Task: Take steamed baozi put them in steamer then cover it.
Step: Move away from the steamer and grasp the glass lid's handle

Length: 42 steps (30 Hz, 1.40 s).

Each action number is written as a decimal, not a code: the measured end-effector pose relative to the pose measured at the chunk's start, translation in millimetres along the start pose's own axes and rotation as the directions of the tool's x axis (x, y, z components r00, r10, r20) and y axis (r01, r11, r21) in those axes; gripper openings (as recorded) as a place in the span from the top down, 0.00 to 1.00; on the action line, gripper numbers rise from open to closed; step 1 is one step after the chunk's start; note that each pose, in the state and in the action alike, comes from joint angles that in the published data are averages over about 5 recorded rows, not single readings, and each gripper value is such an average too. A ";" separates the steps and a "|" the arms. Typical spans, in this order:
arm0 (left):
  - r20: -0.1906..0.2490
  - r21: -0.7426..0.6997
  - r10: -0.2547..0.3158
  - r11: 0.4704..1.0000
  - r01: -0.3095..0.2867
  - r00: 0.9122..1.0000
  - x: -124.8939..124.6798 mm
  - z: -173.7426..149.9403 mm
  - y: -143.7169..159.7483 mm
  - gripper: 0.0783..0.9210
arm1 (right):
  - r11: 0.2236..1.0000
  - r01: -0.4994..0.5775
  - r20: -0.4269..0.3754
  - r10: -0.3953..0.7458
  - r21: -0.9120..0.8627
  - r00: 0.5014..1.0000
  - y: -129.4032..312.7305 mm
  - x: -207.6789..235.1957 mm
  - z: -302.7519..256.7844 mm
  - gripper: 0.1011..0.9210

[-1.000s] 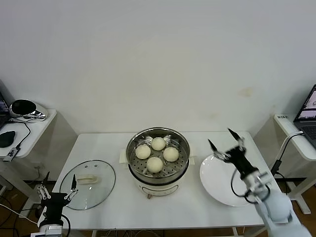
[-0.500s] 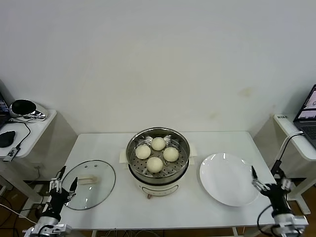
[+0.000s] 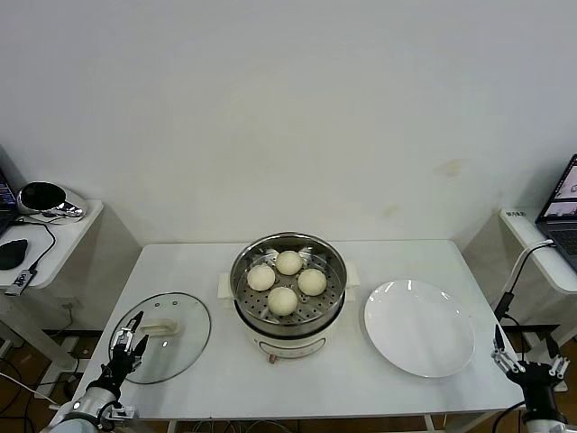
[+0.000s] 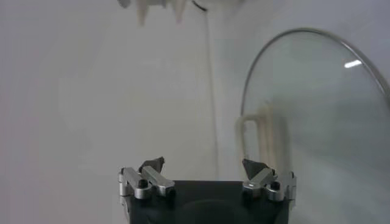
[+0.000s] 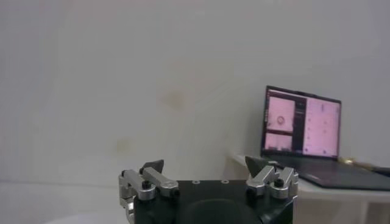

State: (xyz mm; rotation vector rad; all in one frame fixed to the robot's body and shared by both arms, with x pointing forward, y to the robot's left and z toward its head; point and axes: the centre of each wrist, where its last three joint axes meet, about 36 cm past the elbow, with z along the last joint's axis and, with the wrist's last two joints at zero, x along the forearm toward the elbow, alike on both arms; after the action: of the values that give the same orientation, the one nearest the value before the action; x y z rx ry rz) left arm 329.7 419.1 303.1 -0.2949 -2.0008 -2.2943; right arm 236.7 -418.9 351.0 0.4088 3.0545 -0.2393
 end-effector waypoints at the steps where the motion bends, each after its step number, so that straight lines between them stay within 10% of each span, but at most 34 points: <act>1: 0.001 -0.005 0.002 1.000 -0.002 1.000 -1.8 0.5 -0.4 0.12 | 1.000 -0.003 -0.002 0.003 0.000 1.000 -0.1 1.3 0.8 0.12; 28: 0.006 -0.001 0.012 1.000 -0.012 1.000 -65.8 -0.2 0.4 0.13 | 1.000 -0.030 -0.045 0.030 0.001 0.999 -2.1 20.4 13.1 0.12; 42: -0.007 0.050 0.013 0.999 -0.013 1.000 -69.9 0.6 -15.5 0.57 | 1.000 -0.022 -0.047 0.022 0.003 0.999 -0.1 20.9 15.5 0.12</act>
State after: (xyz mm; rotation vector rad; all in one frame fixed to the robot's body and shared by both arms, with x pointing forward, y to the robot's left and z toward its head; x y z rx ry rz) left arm 395.1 417.5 274.3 -0.2946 -2.0429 -2.2306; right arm 217.0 -416.1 334.3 0.4550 3.0945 -0.2356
